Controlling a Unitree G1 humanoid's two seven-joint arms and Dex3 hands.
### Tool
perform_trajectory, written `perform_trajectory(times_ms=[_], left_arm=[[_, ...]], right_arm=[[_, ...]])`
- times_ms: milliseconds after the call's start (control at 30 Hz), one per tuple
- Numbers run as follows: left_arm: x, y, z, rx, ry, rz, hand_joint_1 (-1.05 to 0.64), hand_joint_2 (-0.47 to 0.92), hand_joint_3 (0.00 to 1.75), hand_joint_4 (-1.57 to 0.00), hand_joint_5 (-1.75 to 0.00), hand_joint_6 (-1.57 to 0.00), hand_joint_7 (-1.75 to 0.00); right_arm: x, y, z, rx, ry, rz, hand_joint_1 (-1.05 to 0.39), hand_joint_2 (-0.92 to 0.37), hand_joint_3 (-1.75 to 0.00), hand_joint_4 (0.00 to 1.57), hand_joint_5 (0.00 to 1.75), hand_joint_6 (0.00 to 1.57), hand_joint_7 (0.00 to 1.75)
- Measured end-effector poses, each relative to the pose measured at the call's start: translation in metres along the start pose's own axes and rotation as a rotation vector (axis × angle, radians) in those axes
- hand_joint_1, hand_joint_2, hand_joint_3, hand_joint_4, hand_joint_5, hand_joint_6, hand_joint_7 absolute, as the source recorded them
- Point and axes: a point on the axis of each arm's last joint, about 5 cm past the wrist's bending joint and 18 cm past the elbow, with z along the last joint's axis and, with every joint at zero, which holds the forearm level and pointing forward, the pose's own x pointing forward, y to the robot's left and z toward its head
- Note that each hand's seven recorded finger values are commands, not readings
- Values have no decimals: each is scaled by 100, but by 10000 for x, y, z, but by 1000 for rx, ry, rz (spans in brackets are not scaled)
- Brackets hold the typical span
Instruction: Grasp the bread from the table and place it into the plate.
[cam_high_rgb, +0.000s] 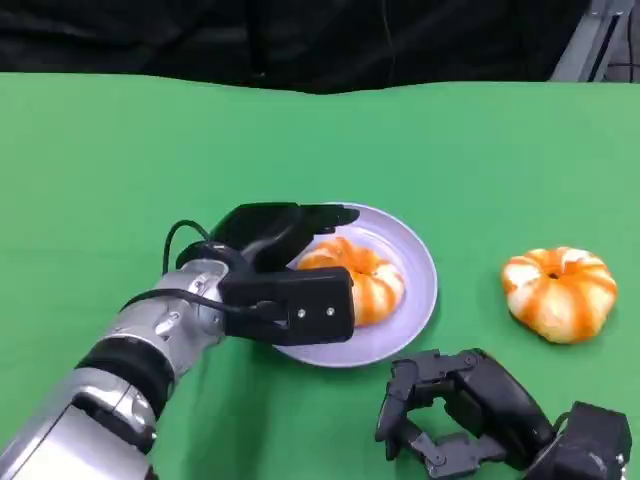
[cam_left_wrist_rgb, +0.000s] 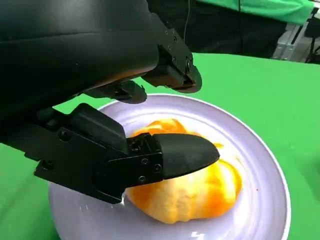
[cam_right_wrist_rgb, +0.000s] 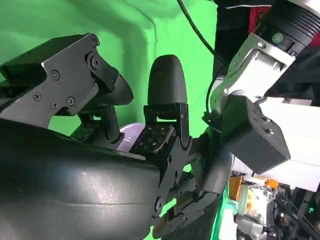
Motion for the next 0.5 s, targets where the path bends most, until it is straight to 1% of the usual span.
perform_trajectory(times_ms=[133,233,400,500], left_arm=[[0,33,-6,2,-3,14,-96,92,82,-40,0,-38,0],[-8,51,-21,-5,-1,25,-96,92,83,-44,-2,-40,-1],[-30,182,-55,-39,-27,116,-95,92,84,-47,-3,-42,-1],[-62,187,-83,-63,-31,140,-92,92,82,-49,-3,-43,-2]], right_arm=[[0,2,-1,1,1,0,7,-52,-116,99,132,96,106],[0,2,-1,1,1,0,8,-53,-116,99,132,95,106],[-2,-2,-1,3,-1,2,9,-53,-115,98,133,95,106],[2,2,-2,5,-2,3,9,-54,-115,98,133,95,106]])
